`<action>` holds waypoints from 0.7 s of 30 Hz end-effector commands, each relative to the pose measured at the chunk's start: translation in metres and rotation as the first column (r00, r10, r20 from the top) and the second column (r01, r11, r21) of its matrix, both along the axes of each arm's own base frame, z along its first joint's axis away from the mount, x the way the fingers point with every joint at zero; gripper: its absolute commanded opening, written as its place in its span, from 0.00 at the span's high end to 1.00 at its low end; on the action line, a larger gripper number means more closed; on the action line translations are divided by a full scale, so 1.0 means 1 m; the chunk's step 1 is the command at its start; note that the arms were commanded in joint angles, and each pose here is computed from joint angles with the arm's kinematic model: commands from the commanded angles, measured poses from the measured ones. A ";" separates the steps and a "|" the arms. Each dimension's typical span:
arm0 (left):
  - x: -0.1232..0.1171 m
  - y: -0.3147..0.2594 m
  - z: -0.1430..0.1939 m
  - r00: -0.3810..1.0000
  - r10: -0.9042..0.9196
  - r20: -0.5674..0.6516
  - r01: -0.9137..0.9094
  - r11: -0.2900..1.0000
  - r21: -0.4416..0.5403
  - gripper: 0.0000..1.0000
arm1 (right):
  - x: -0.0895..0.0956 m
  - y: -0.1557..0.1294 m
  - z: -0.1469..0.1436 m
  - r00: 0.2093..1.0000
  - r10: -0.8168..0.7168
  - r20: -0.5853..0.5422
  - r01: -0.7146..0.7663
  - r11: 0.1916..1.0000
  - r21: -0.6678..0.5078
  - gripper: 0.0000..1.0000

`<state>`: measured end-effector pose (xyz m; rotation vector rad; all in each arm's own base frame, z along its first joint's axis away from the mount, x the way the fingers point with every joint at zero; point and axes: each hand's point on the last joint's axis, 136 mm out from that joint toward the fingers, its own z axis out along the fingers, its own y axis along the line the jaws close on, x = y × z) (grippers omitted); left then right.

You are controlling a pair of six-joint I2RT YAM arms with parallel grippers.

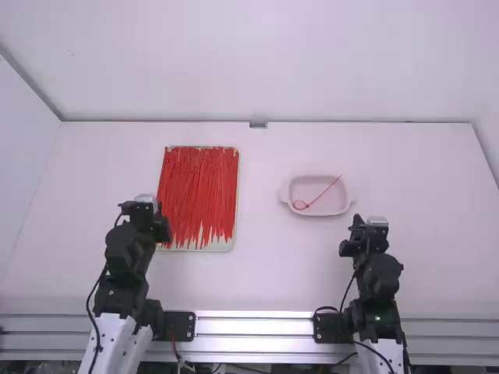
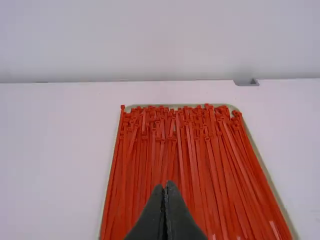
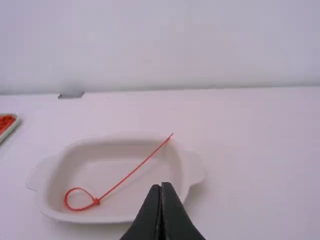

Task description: Fasten the cable tie

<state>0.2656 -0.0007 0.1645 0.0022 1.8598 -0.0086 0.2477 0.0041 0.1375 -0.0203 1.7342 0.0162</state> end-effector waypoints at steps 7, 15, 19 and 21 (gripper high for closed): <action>-0.012 0.001 -0.032 1.000 0.006 0.007 -0.006 1.000 0.005 1.00 | -0.002 -0.001 0.010 0.998 -0.007 0.058 0.007 1.000 0.004 1.00; -0.017 0.001 -0.054 1.000 0.006 0.018 -0.006 1.000 0.005 1.00 | -0.002 -0.001 0.010 0.998 -0.007 0.058 0.007 1.000 0.004 1.00; -0.018 0.001 -0.043 0.998 0.006 0.067 -0.006 1.000 0.004 1.00 | -0.002 -0.001 0.010 0.998 -0.007 0.058 0.007 1.000 0.004 1.00; -0.018 0.001 -0.038 0.996 0.006 0.091 -0.006 1.000 0.004 1.00 | -0.002 -0.001 0.010 0.998 -0.007 0.058 0.007 1.000 0.004 1.00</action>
